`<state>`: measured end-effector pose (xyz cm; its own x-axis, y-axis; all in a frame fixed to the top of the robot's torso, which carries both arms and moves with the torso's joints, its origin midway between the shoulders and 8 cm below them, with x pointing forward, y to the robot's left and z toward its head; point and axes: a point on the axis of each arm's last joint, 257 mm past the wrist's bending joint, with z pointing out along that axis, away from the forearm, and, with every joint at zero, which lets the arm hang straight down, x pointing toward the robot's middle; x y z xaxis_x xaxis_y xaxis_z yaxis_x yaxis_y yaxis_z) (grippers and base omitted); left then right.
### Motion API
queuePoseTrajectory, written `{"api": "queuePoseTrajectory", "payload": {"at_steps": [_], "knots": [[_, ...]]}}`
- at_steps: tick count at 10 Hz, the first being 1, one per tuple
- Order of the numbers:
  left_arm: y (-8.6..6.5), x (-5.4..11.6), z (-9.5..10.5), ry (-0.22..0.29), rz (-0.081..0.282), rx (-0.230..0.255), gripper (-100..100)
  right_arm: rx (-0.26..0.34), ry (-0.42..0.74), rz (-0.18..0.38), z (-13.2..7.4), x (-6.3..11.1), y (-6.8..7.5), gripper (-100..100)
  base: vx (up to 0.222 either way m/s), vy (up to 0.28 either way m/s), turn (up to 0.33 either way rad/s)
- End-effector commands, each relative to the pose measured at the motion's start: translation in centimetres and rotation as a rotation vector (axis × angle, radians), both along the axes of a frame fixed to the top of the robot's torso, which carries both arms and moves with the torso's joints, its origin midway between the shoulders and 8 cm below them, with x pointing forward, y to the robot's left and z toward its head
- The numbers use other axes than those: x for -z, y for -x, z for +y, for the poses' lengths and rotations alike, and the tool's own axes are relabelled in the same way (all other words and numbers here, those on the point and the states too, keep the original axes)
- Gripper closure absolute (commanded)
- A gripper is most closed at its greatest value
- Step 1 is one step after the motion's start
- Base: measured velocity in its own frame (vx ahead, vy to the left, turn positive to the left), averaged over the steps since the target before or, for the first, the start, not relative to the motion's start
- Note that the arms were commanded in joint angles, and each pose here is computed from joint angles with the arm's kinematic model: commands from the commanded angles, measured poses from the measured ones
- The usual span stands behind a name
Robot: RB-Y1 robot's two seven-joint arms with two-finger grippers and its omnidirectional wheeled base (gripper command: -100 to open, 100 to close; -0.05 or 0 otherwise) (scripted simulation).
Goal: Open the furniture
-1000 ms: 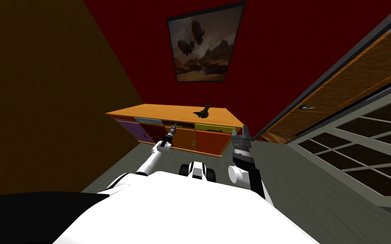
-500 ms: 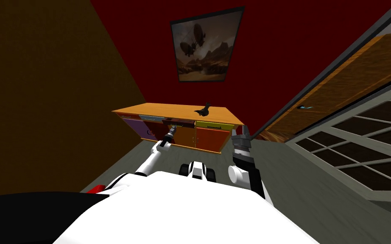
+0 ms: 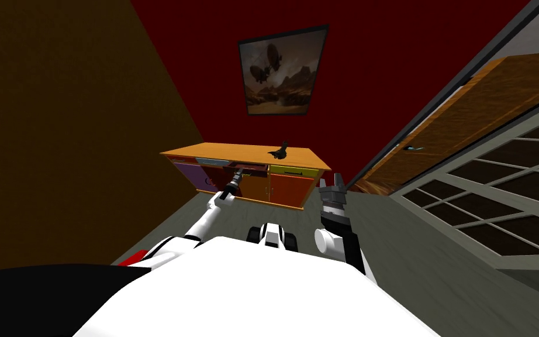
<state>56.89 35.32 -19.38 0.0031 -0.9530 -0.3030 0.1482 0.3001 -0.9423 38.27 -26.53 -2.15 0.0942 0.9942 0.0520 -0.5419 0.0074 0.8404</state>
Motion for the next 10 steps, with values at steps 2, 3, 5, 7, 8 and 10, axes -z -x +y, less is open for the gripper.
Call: {"api": "queuePoseTrajectory", "payload": {"at_steps": [2,3,5,7,8,10], "knots": [[-1.3,-2.8,1.0,0.004,-0.001,-0.008,-100,0.0,0.0,0.0,0.0,0.0,0.0,0,-0.038,-0.011,-0.021],[-1.5,-3.3,1.2,0.005,-0.001,-0.01,-100,0.0,0.0,0.0,0.0,0.0,0.0,0,-0.057,-0.01,-0.018],[-1.4,-2.3,0.9,0.007,0.012,-0.011,0,0.0,0.0,0.0,0.0,0.0,0.0,0,-0.01,-0.001,-0.003],[-1.3,-2.1,0.9,0.009,0.016,-0.011,0,0.0,0.0,0.0,0.0,0.0,0.0,0,0.0,0.0,0.0],[-1.3,-2.1,0.9,0.01,0.017,-0.011,0,0.0,0.0,0.0,0.0,0.0,0.0,0,0.0,0.0,0.0],[-1.3,-2.1,0.9,0.011,0.017,-0.012,0,0.0,0.0,0.0,0.0,0.0,0.0,0,0.0,0.0,0.0]]}}
